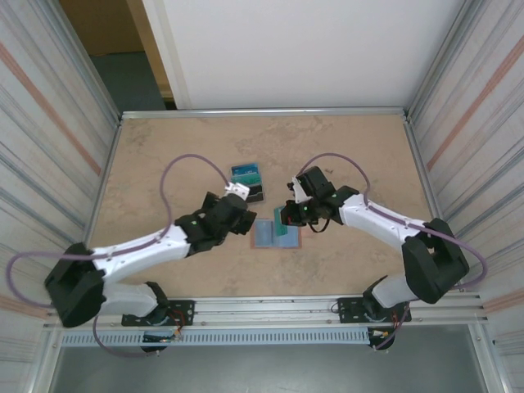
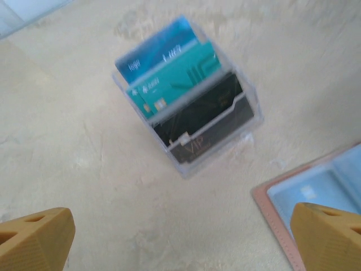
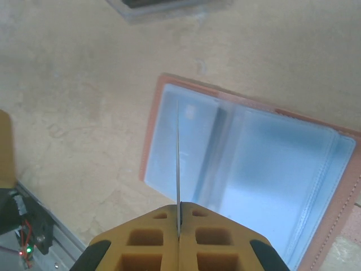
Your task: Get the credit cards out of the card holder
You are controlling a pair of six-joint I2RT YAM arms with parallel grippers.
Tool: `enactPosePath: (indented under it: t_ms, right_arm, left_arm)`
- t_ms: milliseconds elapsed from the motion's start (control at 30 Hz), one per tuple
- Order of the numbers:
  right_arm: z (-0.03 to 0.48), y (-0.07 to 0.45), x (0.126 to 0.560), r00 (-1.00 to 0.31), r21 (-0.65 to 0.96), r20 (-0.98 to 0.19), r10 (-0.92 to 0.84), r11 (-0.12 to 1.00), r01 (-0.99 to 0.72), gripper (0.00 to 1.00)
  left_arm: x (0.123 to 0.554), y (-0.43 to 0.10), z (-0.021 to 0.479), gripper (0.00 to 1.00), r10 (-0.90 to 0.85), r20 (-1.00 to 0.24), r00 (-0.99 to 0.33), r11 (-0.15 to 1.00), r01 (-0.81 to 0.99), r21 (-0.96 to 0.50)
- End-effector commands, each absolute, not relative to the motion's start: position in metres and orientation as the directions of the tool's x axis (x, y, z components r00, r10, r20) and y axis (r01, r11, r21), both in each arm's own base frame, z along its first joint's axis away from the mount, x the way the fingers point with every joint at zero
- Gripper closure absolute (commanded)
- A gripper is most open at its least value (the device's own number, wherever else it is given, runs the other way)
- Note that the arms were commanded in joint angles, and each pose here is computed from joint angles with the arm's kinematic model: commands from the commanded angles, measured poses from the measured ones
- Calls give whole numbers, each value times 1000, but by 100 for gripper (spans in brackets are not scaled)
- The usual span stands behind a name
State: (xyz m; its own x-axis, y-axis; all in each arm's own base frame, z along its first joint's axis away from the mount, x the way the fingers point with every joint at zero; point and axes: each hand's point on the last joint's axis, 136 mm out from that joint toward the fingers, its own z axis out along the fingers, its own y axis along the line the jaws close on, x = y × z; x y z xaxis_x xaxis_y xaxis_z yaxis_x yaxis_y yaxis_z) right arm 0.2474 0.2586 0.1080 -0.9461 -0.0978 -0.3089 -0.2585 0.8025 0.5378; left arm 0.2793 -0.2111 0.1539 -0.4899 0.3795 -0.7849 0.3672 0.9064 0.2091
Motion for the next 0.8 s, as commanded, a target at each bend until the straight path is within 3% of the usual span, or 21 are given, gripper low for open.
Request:
enactPosePath:
  t_ms: [0,233,300,600,767]
  right_arm:
    - [132,263,243,-896,496,-395,-203,773,-395,100]
    - [168,286,219,-732,401,-533,-425,635,-661,100]
    - [178,292,211,-681,381,-558,-474,583,-718,100]
    - [203,301,188,-568,354,-608,-555,450,-820,100]
    - [215,301,176,-536,364,-635,-556,397,-843,100]
  left_arm:
    - [272,-215,179,1,349,-838,-420,875,467,130]
    - [247,-224,217,1,326,-898,-296,736,676,45]
    - [237,-233,222,6,342,-904,-257,666,745,40]
    - [201,-268,222,17,427,-897,-112,354,934,52]
    - [191,-281,220,36,445,-893,-63,239,970,50]
